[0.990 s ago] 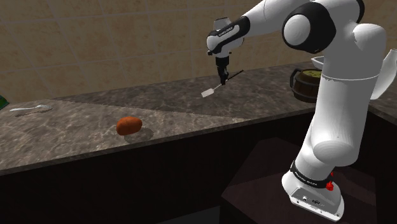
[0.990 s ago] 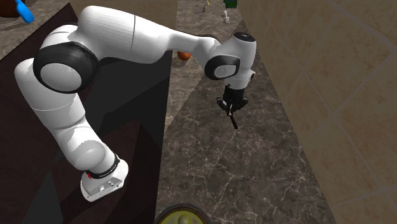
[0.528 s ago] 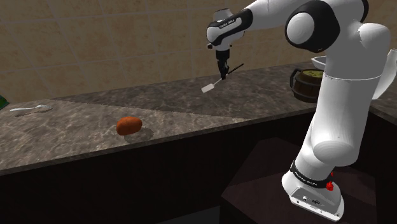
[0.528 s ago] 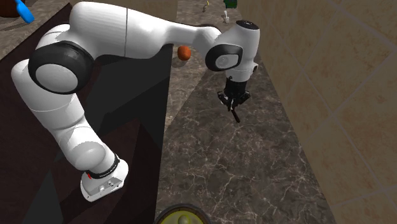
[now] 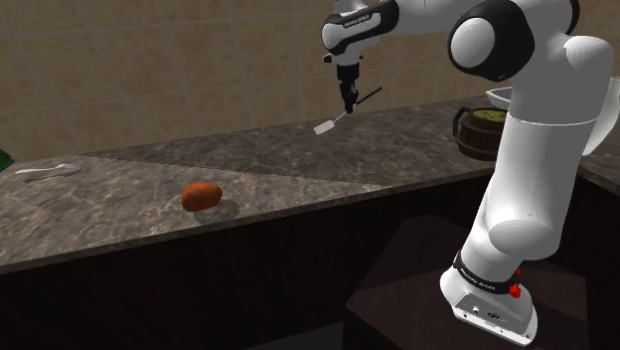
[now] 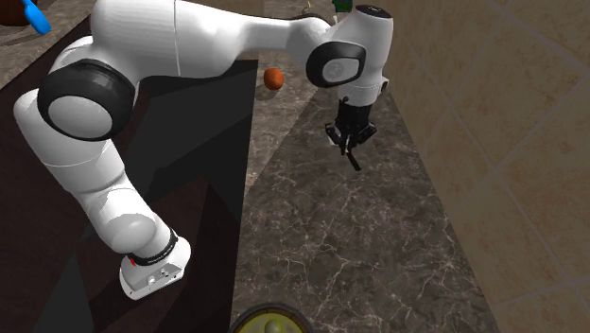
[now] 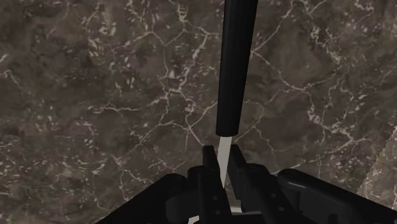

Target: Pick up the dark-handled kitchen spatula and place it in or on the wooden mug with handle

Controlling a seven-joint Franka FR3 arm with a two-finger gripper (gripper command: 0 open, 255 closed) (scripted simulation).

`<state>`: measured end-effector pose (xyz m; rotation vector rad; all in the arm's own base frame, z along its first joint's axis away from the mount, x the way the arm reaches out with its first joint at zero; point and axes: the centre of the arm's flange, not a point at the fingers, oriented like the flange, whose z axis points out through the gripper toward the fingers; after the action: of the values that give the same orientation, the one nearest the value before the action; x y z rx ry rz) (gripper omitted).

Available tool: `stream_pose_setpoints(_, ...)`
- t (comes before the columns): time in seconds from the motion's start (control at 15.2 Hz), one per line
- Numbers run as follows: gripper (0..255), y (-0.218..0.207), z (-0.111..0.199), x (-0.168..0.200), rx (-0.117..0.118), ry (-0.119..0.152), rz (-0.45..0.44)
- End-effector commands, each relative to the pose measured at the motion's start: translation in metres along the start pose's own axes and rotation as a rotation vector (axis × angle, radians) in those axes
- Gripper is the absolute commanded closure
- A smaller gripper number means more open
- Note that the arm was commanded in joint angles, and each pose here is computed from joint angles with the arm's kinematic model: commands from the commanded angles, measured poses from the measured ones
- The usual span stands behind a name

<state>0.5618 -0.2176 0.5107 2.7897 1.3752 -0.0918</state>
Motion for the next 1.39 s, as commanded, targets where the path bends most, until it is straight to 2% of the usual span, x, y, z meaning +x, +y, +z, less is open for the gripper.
stream_pose_setpoints(0.0, 255, 0.0, -0.01, -0.001, 0.0, 0.0, 0.0)
stream_pose_setpoints(0.92, 255, 0.0, -0.083, -0.006, 0.0, 0.0, 0.0)
stream_pose_setpoints(1.32, 255, -0.028, -0.08, -0.08, 0.0, 0.0, 0.0)
